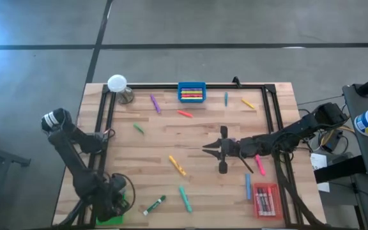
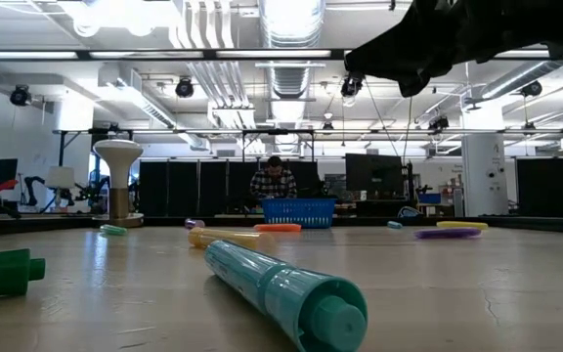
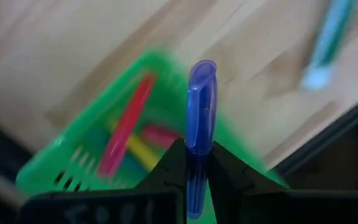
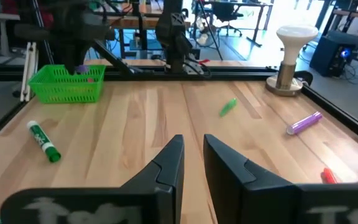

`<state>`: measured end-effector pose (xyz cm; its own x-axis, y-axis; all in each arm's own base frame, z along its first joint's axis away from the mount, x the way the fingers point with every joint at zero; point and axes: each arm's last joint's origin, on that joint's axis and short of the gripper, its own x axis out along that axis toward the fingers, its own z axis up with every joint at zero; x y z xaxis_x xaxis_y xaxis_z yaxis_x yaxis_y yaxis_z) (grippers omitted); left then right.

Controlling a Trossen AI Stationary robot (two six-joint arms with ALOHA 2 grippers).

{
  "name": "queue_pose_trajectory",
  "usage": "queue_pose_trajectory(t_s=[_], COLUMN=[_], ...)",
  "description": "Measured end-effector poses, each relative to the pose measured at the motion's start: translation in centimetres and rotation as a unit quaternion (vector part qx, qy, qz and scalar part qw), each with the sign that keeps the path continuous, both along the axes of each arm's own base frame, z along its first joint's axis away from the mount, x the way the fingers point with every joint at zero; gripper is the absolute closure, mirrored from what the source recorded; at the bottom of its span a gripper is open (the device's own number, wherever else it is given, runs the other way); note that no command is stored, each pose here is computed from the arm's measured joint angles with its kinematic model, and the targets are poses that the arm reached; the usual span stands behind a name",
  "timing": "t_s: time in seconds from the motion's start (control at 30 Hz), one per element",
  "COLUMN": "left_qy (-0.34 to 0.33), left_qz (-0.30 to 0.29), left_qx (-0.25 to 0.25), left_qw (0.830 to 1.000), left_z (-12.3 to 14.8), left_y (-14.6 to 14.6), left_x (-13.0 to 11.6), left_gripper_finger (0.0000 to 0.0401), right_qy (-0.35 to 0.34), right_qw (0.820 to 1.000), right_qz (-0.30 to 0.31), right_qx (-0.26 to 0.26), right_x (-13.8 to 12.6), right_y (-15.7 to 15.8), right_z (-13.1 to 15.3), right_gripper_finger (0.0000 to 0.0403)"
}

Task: Pick & Place Markers
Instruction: Put the bottom violet pen into the green bin, then put the yellow highlighter into the blue bin

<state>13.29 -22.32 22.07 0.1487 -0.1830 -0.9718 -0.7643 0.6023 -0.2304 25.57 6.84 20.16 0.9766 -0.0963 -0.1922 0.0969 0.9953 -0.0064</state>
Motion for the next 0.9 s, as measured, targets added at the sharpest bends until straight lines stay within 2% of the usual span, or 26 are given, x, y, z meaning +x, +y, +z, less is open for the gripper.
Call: queue_pose_trajectory(t_s=[0.13,0.23,0.47,0.6,0.73,0.83,0.9], left_qy=[0.074,0.116,0.138,0.138,0.148,0.117,0.076], left_qz=[-0.017,-0.029,-0.046,-0.067,-0.097,-0.159,-0.192], left_qx=[-0.004,-0.016,-0.016,-0.008,0.018,0.035,0.064], left_qw=[0.997,0.993,0.989,0.988,0.984,0.98,0.976], left_z=[-1.6,-2.6,-3.5,-2.4,-0.1,2.2,3.5], left_y=[-1.2,-2.0,-2.7,-2.9,-2.5,-2.4,-2.0], left_x=[-0.9,-1.0,-0.7,-0.6,-0.5,0.2,1.1], left_gripper_finger=[0.0367,0.0351,0.0326,0.0313,0.0304,0.0305,0.0311], right_qy=[0.001,0.001,-0.005,-0.005,-0.004,-0.004,-0.003], right_qw=[1.0,1.0,1.0,1.0,1.0,1.0,1.0], right_qz=[0.0,0.001,0.003,0.005,0.005,0.006,0.007], right_qx=[0.0,-0.003,-0.012,-0.019,-0.022,-0.025,-0.027], right_x=[0.0,0.0,0.2,0.2,0.2,0.2,0.2], right_y=[0.0,0.0,0.1,0.1,0.1,0.1,0.1], right_z=[-0.1,0.0,0.4,0.4,0.4,0.4,0.4], right_gripper_finger=[0.0349,0.0349,0.0349,0.0349,0.0349,0.0349,0.0349])
